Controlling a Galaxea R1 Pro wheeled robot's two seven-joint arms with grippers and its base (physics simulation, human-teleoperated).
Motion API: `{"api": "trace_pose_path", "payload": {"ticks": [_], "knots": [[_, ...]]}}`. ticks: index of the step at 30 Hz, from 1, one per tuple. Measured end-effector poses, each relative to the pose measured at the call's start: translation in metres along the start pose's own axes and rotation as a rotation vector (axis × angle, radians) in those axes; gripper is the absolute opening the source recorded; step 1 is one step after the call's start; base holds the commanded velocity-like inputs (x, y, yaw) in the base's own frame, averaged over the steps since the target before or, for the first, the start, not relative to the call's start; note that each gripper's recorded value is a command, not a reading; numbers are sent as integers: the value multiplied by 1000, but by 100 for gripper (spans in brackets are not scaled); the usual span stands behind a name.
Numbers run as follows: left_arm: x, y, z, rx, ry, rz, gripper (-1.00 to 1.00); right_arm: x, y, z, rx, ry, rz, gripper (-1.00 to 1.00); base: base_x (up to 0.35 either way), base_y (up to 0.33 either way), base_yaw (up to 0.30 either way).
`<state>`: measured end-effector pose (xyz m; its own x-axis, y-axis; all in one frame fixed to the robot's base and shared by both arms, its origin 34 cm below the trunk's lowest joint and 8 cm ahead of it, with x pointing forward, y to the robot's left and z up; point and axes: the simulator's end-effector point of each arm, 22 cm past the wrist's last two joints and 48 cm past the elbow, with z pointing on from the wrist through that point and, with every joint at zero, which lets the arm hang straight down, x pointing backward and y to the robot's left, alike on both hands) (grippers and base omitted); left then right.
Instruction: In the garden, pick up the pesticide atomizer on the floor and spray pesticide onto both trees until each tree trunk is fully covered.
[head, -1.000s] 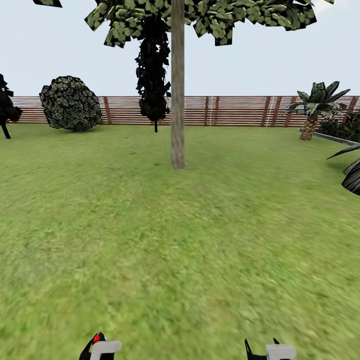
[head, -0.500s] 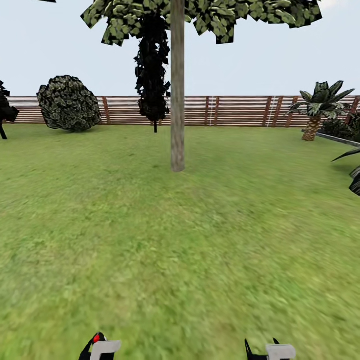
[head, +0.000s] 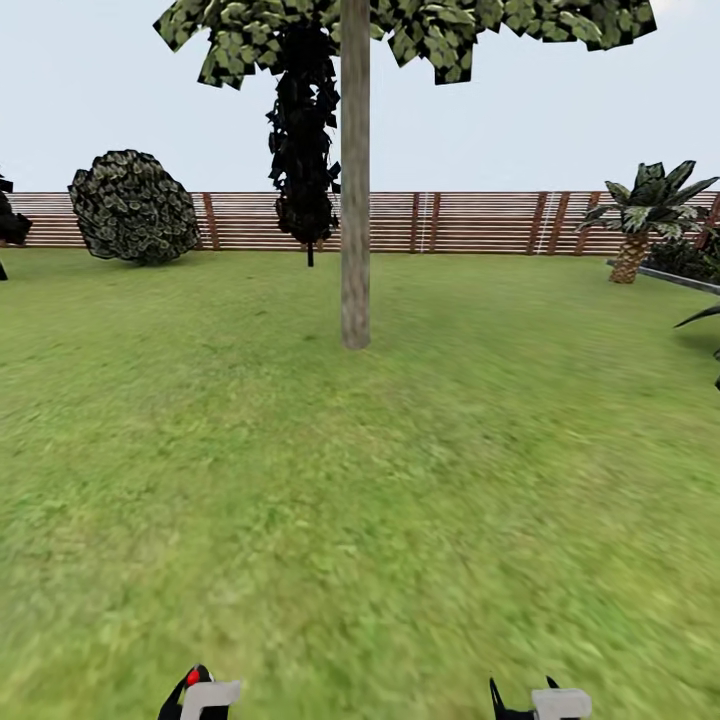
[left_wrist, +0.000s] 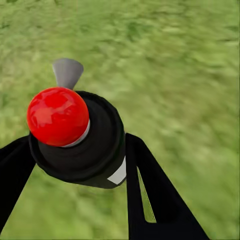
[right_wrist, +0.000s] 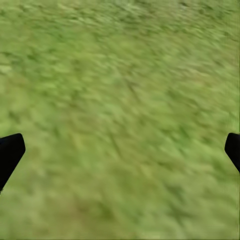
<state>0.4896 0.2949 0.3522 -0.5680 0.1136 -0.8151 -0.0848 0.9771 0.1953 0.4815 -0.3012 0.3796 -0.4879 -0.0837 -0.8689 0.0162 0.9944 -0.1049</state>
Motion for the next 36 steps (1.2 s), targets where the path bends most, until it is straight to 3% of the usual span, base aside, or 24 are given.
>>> {"api": "trace_pose_path", "payload": {"ticks": [36], "knots": [[0,0,0,0,0,0,-100,0,0,0,0,0,0,100,339,0,0]]}}
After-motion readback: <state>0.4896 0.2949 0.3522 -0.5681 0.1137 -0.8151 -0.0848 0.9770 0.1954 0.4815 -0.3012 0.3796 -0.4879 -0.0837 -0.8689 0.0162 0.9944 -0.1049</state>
